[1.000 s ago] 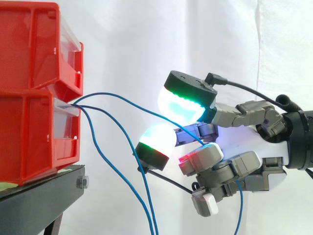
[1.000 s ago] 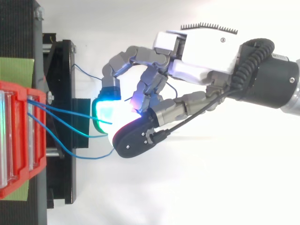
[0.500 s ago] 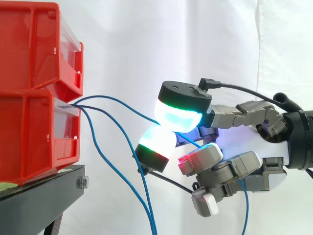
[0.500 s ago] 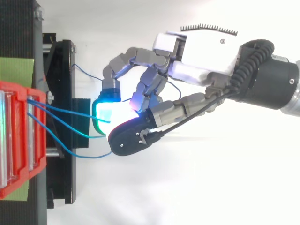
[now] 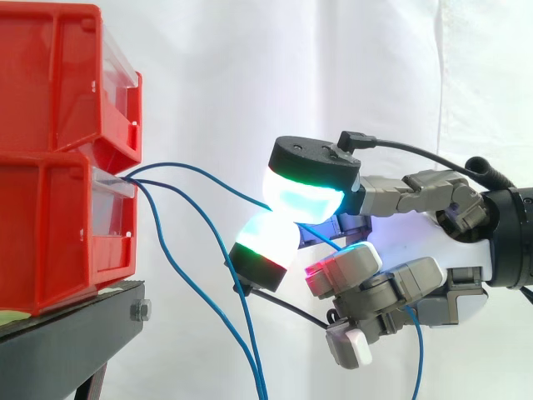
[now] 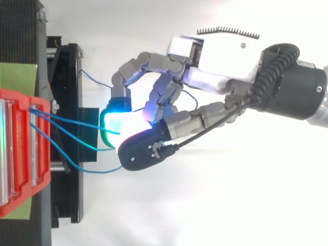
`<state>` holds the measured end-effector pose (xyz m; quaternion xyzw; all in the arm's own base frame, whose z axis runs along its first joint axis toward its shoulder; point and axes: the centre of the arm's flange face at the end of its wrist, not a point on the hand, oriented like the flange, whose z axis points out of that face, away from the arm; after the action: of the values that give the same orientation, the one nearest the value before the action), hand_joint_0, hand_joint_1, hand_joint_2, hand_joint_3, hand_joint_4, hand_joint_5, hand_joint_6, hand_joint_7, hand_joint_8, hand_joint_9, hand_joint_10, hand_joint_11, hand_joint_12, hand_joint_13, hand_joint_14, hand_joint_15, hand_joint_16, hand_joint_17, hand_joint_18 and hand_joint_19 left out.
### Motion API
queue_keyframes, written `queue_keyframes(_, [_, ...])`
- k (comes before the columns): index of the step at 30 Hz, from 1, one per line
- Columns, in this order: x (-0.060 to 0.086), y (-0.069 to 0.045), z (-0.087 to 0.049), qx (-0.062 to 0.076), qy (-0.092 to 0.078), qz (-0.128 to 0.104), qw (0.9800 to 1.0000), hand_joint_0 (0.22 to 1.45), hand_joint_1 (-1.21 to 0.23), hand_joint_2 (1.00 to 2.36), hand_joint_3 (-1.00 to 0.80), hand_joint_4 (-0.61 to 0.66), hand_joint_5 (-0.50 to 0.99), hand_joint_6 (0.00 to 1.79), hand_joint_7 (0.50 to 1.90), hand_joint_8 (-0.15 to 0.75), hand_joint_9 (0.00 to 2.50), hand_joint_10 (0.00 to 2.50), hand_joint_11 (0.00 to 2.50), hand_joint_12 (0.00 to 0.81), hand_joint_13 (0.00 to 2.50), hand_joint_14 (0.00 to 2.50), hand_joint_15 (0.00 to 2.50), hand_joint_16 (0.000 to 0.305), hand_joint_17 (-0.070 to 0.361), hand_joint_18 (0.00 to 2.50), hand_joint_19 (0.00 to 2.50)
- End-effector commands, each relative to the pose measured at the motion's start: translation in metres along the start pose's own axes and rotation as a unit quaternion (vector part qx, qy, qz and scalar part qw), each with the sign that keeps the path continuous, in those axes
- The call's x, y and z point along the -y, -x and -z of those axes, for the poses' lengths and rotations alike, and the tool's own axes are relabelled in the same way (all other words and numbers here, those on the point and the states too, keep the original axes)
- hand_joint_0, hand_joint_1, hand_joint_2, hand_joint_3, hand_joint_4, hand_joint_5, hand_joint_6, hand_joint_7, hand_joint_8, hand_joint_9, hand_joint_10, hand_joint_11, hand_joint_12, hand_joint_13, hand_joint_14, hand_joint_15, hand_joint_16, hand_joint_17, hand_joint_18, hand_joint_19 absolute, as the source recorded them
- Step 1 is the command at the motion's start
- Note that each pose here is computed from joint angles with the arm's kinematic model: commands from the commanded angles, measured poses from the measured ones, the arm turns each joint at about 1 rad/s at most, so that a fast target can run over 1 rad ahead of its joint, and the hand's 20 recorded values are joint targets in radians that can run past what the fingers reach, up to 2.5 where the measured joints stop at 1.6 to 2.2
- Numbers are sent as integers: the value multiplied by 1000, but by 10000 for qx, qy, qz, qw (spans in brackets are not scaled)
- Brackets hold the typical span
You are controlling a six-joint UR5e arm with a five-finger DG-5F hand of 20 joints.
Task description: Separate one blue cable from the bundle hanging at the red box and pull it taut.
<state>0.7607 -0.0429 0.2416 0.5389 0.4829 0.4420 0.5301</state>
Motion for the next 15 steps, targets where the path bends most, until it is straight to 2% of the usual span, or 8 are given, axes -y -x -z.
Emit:
queue_keyframes(1, [0, 0, 0, -19, -5, 5, 10000, 684, -727, 1015, -69, -19, -193, 965, 1018, 378, 1117, 418, 1184, 374, 1247, 981, 1202, 52, 116, 1042, 872])
queue_keyframes(15, [0, 0, 0, 4, -13, -1, 10000, 686, -720, 1014, -59, 4, -187, 962, 1018, 385, 1109, 440, 1177, 369, 1249, 989, 1184, 53, 120, 1049, 888])
